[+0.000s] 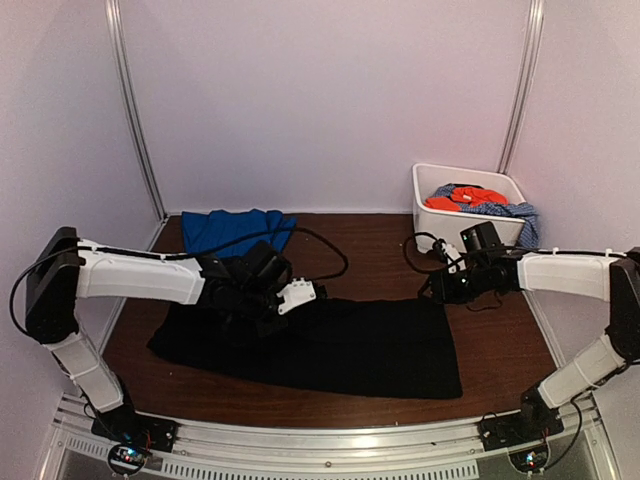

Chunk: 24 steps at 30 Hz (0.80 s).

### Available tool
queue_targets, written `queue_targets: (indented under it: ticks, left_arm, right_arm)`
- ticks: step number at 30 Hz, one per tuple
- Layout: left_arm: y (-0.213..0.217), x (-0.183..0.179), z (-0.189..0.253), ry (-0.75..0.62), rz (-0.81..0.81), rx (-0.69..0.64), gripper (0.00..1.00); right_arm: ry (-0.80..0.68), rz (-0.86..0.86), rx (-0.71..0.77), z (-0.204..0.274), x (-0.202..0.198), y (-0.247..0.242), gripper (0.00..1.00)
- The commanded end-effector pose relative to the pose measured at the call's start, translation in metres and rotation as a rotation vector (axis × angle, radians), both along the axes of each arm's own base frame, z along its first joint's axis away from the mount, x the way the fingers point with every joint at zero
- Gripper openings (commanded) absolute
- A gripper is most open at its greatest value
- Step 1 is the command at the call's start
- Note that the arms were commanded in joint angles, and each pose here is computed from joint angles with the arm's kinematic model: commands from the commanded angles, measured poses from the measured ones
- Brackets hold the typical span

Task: Fold and stack the mixed laundry pile
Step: Smooth out the rectangle-folded T-shirt at the center of the board, then rotate the rectangle-folded T-shirt at the center of the board.

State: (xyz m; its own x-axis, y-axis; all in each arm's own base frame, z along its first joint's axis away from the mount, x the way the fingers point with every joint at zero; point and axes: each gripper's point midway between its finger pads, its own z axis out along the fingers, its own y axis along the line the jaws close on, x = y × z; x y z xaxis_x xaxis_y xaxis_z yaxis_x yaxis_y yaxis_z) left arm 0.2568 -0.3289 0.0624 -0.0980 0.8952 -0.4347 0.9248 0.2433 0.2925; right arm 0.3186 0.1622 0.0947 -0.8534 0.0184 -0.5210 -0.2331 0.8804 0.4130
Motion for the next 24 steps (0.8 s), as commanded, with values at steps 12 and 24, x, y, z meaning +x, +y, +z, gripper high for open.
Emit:
queue_targets:
  ticks: [12, 24]
  left_arm:
    - [0.121, 0.044, -0.007, 0.255, 1.015, -0.354, 0.39]
    - [0.142, 0.059, -0.065, 0.339, 1.131, -0.250, 0.35]
  right_arm:
    - [0.191, 0.127, -0.122, -0.089, -0.011, 0.038, 0.42]
    - [0.367, 0.021, -0.103, -0.108, -0.106, 0.002, 0.43]
